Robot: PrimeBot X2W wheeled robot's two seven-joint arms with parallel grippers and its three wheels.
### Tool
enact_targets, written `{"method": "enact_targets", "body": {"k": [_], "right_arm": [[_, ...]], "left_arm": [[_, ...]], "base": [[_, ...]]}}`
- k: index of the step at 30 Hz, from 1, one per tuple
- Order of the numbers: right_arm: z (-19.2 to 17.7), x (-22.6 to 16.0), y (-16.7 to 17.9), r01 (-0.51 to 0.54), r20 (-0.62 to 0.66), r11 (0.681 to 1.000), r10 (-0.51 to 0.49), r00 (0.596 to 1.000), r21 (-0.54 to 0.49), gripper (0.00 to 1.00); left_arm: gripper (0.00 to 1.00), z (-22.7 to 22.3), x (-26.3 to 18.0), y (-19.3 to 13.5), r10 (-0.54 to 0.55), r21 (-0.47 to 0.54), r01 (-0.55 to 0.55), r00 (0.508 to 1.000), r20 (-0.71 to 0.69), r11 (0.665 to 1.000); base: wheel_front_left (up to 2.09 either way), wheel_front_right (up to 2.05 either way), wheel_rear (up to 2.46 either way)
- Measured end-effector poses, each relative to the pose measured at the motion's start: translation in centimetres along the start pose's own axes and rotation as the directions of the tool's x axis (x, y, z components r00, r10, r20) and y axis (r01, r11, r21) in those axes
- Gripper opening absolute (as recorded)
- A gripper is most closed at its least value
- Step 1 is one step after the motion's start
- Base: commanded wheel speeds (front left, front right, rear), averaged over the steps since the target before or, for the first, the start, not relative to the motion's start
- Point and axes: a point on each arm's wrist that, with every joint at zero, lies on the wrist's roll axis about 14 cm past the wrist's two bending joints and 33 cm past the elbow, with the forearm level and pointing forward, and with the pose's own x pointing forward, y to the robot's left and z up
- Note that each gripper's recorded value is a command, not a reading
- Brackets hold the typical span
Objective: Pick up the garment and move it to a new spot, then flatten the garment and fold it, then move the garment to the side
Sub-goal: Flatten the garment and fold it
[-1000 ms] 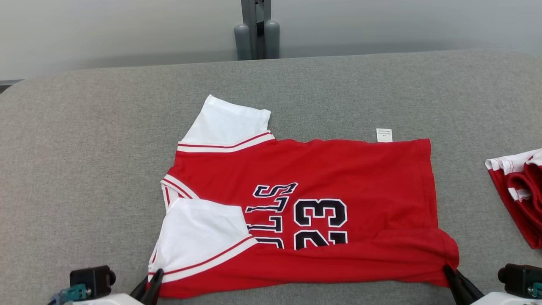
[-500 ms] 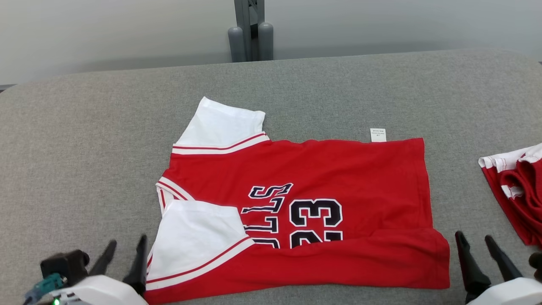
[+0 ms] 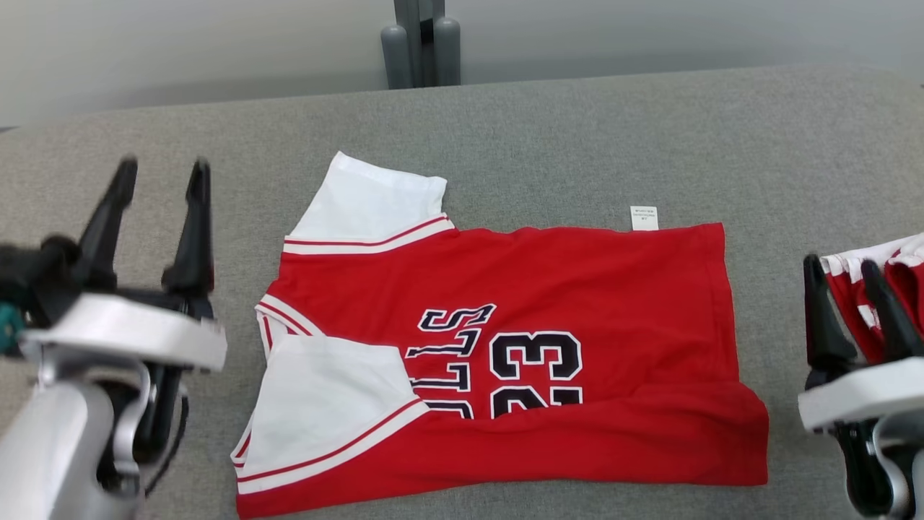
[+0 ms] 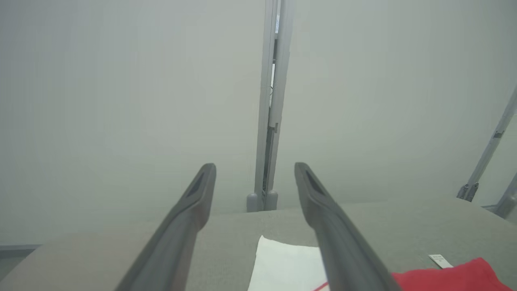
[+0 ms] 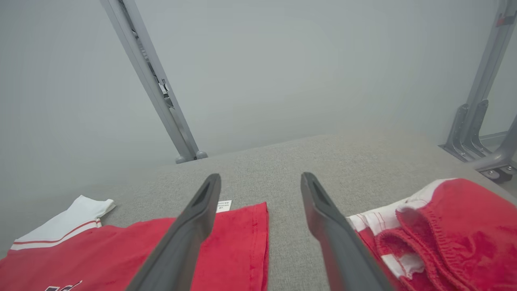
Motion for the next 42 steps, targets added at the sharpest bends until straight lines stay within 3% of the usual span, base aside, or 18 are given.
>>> {"method": "enact_targets", "body": {"k": [6,14,22,30,38,42], "right_arm": [[1.3,3.6,1.1,-0.047,0.004,0.998,0.047,0.999,-0.044,1.0],[-2.6,7.4,1.1,-0.089,-0.178,0.992,0.073,0.981,-0.085,1.0],[-6.9,9.3,1.0,-0.131,-0.351,0.986,0.089,0.932,-0.098,1.0],[-9.3,10.5,0.7,-0.173,-0.447,0.978,0.104,0.889,-0.117,1.0],[-11.3,11.1,0.8,-0.196,-0.492,0.974,0.118,0.863,-0.11,1.0],[-11.7,11.5,1.2,-0.209,-0.502,0.972,0.13,0.855,-0.105,1.0]], "left_arm": [[1.0,2.2,5.6,-3.0,-0.161,0.047,0.16,0.987,0.017,0.986],[1.0,-4.3,11.4,-6.1,-0.32,0.007,0.336,0.904,-0.285,0.942],[1.0,-13.0,13.5,-5.7,-0.31,-0.044,0.355,0.742,-0.595,0.934],[1.0,-19.3,14.1,-5.0,-0.283,-0.089,0.342,0.573,-0.769,0.935],[1.0,-23.2,13.7,-3.8,-0.262,-0.114,0.316,0.478,-0.839,0.942],[1.0,-23.8,14.1,-3.6,-0.261,-0.121,0.31,0.466,-0.845,0.943]], "base": [[0.0,0.0,0.0],[0.0,0.0,0.0],[0.0,0.0,0.0],[0.0,0.0,0.0],[0.0,0.0,0.0],[0.0,0.0,0.0]]}}
